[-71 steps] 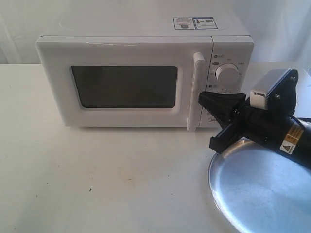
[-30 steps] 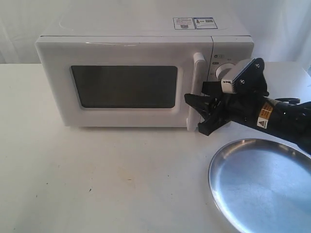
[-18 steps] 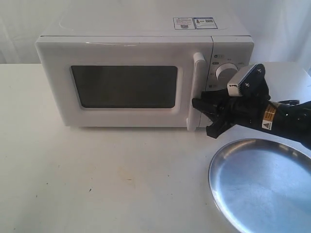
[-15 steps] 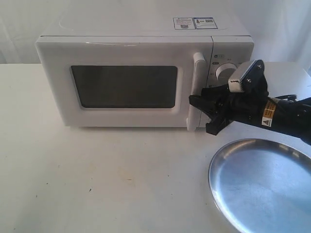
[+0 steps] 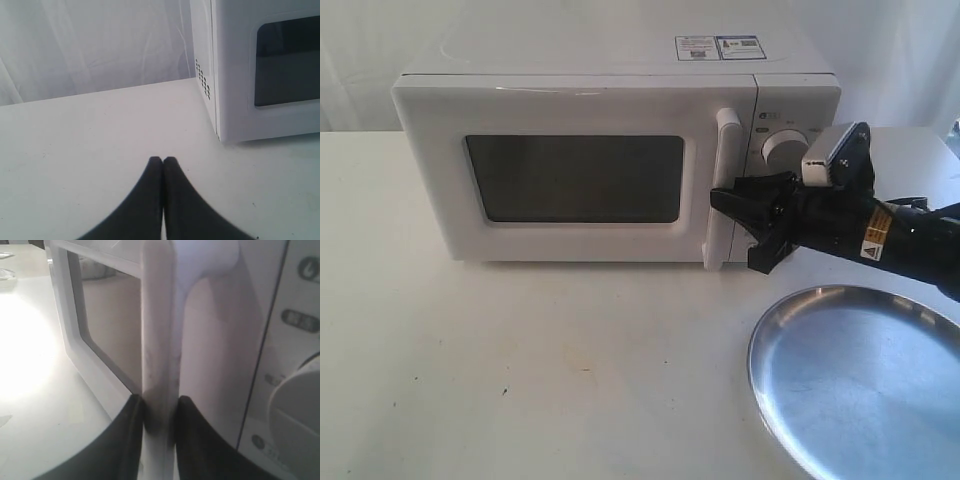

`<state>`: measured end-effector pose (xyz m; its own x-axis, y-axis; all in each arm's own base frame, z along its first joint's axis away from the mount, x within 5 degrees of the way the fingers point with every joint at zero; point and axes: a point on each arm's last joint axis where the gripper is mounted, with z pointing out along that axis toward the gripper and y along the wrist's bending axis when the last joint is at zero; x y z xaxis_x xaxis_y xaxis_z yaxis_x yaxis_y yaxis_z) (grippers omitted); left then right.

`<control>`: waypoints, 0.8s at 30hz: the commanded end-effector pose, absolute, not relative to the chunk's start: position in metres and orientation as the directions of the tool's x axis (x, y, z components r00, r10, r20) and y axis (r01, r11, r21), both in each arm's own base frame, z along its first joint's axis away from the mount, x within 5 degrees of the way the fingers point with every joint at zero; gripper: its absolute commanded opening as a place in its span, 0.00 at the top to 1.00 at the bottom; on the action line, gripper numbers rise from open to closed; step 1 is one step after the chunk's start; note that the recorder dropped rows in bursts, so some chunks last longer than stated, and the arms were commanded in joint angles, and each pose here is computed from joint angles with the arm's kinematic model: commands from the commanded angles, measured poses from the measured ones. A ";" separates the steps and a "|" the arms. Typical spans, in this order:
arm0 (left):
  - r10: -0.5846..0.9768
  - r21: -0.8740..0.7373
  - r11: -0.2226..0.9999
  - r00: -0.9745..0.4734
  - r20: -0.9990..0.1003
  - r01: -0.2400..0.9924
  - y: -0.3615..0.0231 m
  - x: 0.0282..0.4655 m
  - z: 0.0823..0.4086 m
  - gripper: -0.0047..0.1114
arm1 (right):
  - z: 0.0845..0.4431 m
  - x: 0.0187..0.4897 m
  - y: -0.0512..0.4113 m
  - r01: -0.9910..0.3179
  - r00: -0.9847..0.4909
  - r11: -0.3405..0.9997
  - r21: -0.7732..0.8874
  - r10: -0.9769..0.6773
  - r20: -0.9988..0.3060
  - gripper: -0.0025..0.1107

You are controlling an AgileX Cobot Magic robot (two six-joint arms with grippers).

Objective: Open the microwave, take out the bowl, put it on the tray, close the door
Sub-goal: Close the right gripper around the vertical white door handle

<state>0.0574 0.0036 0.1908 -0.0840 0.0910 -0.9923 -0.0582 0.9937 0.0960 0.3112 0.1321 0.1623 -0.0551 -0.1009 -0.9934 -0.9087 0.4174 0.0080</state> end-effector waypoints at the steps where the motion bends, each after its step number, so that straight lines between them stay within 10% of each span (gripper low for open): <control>1: 0.084 0.088 0.994 -0.075 -0.994 -0.059 0.003 0.057 0.192 0.96 | 0.161 0.296 0.141 -0.977 0.003 0.212 -0.038 -0.162 -0.987 0.98; 24: 0.084 0.088 0.994 -0.075 -0.994 -0.059 0.003 0.057 0.192 0.96 | 0.208 0.229 0.181 -0.966 0.229 -0.170 -0.195 -0.215 -0.949 0.98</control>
<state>0.0574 0.0036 0.1908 -0.0840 0.0910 -0.9923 -0.0582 0.9937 0.0960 0.2981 0.1496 0.1938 -0.0373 -0.3655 -0.9301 -0.9063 0.4044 -0.1225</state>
